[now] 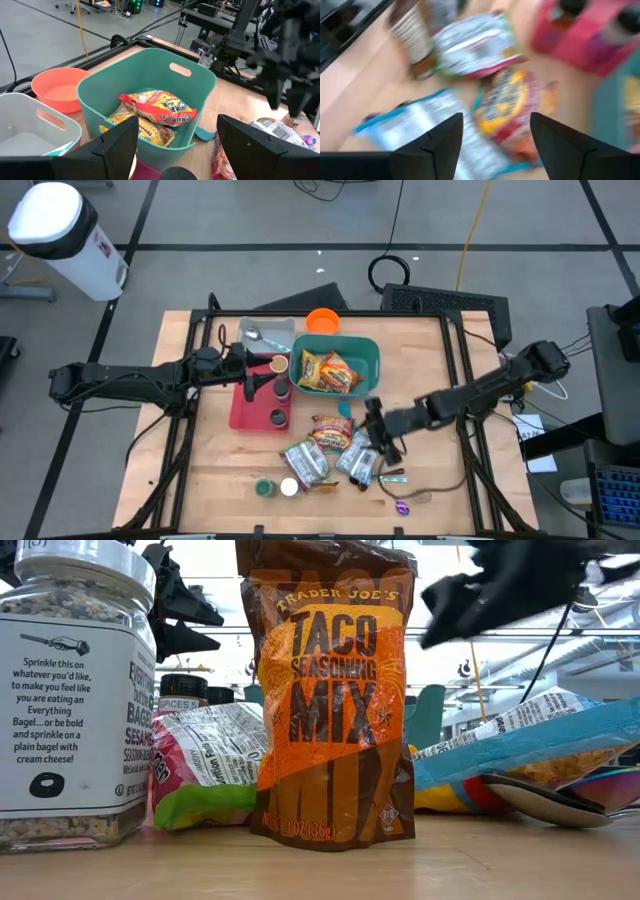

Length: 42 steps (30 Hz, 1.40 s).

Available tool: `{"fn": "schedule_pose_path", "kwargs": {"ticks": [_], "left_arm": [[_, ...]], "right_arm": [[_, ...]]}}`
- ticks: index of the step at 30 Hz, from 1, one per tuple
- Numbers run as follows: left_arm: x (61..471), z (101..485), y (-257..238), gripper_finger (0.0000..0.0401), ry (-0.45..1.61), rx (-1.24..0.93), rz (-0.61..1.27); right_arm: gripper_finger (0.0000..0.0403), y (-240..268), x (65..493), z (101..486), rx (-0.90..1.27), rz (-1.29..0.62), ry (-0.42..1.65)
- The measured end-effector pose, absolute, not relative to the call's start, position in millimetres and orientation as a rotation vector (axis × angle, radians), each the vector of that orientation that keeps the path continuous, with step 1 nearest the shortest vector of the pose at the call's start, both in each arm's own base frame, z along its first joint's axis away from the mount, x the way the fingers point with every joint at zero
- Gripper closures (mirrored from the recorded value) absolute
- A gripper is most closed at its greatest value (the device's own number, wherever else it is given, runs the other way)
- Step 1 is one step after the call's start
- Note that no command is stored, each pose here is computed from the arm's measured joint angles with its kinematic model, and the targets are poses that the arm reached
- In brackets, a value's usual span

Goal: Pick & Place Food Item
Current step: Put the light blue noodle pack into the green bin

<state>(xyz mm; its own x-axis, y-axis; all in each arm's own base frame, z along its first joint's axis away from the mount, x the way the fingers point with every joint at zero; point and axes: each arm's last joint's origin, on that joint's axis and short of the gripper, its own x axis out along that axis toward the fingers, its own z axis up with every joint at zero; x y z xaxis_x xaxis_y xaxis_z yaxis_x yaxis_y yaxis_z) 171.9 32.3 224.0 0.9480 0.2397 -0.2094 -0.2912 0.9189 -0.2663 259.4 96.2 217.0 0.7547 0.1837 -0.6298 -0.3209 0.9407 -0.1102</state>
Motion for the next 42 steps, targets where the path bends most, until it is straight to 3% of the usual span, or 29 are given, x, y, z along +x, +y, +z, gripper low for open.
{"fn": "schedule_pose_path", "kwargs": {"ticks": [9,15,36,42], "left_arm": [[172,224,32,0.0125,0.169,-0.3,0.275],[172,224,32,0.0125,0.17,-0.3,0.275],[172,224,32,0.0125,0.17,-0.301,0.274],[172,224,32,0.0125,0.17,-0.3,0.274]], "right_arm": [[0.0175,133,238,191,-0.276,0.409,0.736],[0.0187,132,229,180,-0.348,0.307,0.75],[0.0245,136,230,153,-0.381,0.318,0.817],[0.0277,138,233,156,-0.363,0.321,0.773]]}}
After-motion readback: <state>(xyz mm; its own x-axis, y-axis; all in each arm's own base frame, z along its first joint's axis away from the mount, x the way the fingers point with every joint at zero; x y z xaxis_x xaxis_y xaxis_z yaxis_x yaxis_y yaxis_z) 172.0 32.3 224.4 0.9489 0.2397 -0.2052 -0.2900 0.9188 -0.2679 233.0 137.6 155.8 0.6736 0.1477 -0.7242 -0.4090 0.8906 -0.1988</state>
